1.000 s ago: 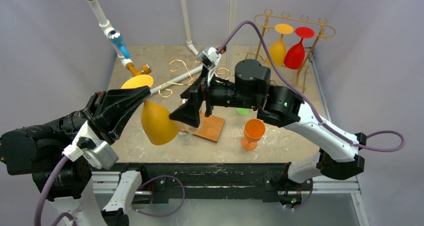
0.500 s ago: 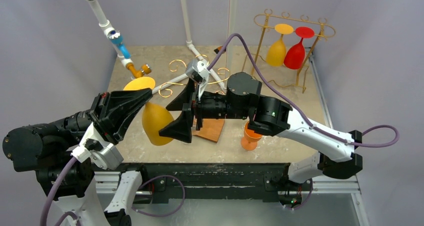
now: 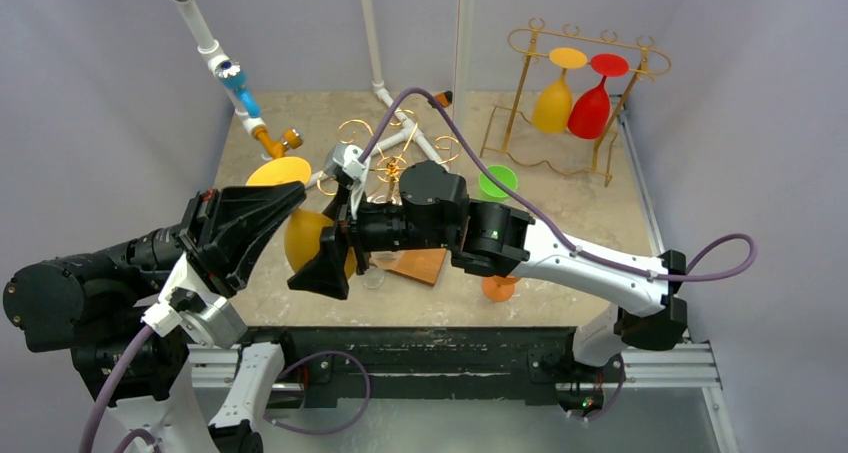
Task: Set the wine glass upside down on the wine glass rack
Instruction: Turn the wine glass upside down at the wine rack.
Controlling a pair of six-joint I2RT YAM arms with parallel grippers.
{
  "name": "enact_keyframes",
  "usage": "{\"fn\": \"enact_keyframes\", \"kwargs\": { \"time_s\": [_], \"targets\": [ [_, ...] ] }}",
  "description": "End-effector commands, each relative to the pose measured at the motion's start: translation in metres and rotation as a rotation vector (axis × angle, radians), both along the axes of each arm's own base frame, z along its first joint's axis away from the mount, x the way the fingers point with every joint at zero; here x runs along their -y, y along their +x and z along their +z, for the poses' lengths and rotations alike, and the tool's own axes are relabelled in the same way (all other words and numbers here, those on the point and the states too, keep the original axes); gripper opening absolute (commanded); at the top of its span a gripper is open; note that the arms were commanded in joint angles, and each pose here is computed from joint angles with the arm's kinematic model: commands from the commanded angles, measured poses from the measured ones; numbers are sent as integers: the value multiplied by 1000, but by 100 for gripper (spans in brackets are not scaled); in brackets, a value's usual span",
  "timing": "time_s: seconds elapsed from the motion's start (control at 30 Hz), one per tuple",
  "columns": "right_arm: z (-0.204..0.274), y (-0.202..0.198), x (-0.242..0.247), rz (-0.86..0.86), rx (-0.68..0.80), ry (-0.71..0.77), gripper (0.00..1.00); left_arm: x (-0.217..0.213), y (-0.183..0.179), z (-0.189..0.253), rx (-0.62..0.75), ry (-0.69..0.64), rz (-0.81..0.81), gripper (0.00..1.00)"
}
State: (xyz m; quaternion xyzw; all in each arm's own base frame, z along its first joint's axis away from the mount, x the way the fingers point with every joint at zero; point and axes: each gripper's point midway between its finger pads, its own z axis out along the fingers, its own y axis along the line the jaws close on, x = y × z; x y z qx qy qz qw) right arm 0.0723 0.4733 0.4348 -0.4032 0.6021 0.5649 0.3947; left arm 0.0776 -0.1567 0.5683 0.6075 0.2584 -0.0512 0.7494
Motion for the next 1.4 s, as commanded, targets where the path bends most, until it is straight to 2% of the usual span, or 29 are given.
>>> {"fn": "enact_keyframes", "kwargs": {
  "time_s": [0.0, 0.07, 0.17, 0.27, 0.3, 0.37, 0.43, 0.47, 0.53, 0.7, 0.93, 1.1, 1.37],
  "targets": [
    [36, -5, 7, 7, 43, 110, 99, 2, -9, 10, 123, 41, -4, 0],
    [45, -3, 14, -16, 52, 148, 97, 2, -10, 9, 119, 42, -6, 0],
    [55, -1, 28, -50, 58, 194, 77, 2, -8, 7, 104, 37, -2, 0],
    [63, 3, 46, -98, 71, 225, 62, 1, -6, 7, 85, 24, 7, 2],
    [61, 8, 50, -131, 76, 224, 57, 1, -5, 8, 76, 19, 7, 10],
    [53, 17, 61, -198, 80, 212, 46, 0, -4, 9, 41, -2, 7, 38],
    [50, 24, 74, -249, 80, 210, 42, 0, -3, 10, 12, -18, 4, 79],
    [48, 27, 81, -273, 79, 204, 42, 0, -3, 9, 1, -22, 5, 89],
    [47, 33, 96, -313, 79, 196, 42, -1, 0, 9, -18, -37, 13, 97],
    [39, 53, 145, -463, 98, 141, 42, -3, 7, 13, -95, -91, 21, 100],
    [-9, 108, 216, -703, 134, -12, 36, -7, 22, 12, -194, -146, 37, 99],
    [-45, 128, 232, -789, 150, -114, 35, -8, 30, 6, -235, -160, 44, 99],
    [-98, 147, 237, -818, 122, -219, 34, -10, 34, -1, -237, -150, 58, 98]
  ]
}}
